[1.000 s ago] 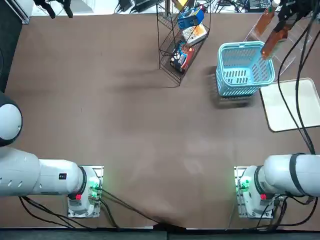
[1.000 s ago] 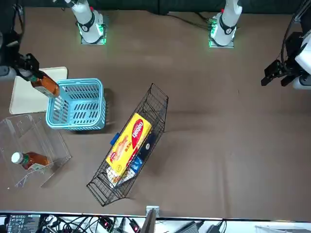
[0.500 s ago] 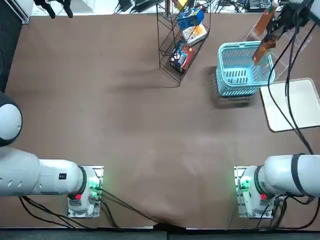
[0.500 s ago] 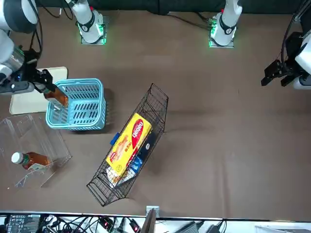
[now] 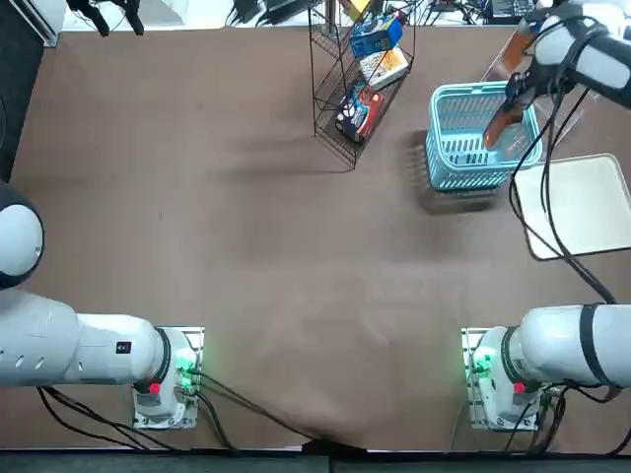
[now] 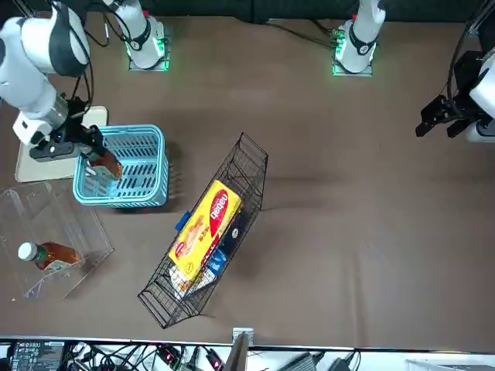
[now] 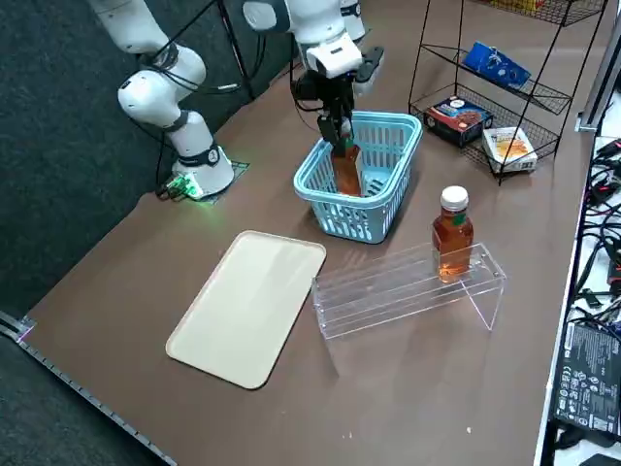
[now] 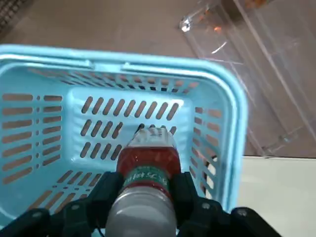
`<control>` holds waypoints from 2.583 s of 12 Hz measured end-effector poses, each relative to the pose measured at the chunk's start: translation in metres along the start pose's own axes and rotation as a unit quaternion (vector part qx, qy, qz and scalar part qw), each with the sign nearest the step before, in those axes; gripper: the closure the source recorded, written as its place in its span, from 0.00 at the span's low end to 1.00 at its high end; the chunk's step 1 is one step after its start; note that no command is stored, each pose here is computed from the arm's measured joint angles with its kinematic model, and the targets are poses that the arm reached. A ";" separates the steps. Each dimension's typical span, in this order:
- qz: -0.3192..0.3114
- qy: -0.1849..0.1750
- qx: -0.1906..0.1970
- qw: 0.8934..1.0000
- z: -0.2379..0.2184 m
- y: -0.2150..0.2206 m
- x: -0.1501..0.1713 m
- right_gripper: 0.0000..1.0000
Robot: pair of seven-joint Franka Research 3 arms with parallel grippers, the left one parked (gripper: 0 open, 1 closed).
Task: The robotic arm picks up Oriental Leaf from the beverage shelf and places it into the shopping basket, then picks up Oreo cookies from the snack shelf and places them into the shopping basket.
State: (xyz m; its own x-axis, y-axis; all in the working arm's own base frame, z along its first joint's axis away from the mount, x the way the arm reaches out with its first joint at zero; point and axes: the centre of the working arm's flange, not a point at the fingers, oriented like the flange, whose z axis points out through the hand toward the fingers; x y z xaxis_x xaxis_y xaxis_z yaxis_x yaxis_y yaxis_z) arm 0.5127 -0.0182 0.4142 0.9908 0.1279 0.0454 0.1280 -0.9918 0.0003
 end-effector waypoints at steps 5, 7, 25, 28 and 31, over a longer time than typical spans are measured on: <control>-0.002 -0.012 0.004 1.000 0.039 -0.007 0.002 0.43; -0.002 -0.013 0.005 1.000 0.058 -0.006 0.006 0.43; -0.004 -0.050 0.010 0.999 -0.097 -0.002 0.041 0.00; -0.006 -0.042 0.008 0.999 -0.129 -0.006 0.030 0.00; -0.036 -0.026 0.003 0.999 -0.147 -0.033 0.031 0.00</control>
State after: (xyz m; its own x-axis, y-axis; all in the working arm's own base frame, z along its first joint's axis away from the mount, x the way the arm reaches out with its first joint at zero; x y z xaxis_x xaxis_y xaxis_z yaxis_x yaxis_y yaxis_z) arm 0.5323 0.0178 0.5621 0.9798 0.2001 -0.0070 0.2000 -0.9798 -0.0052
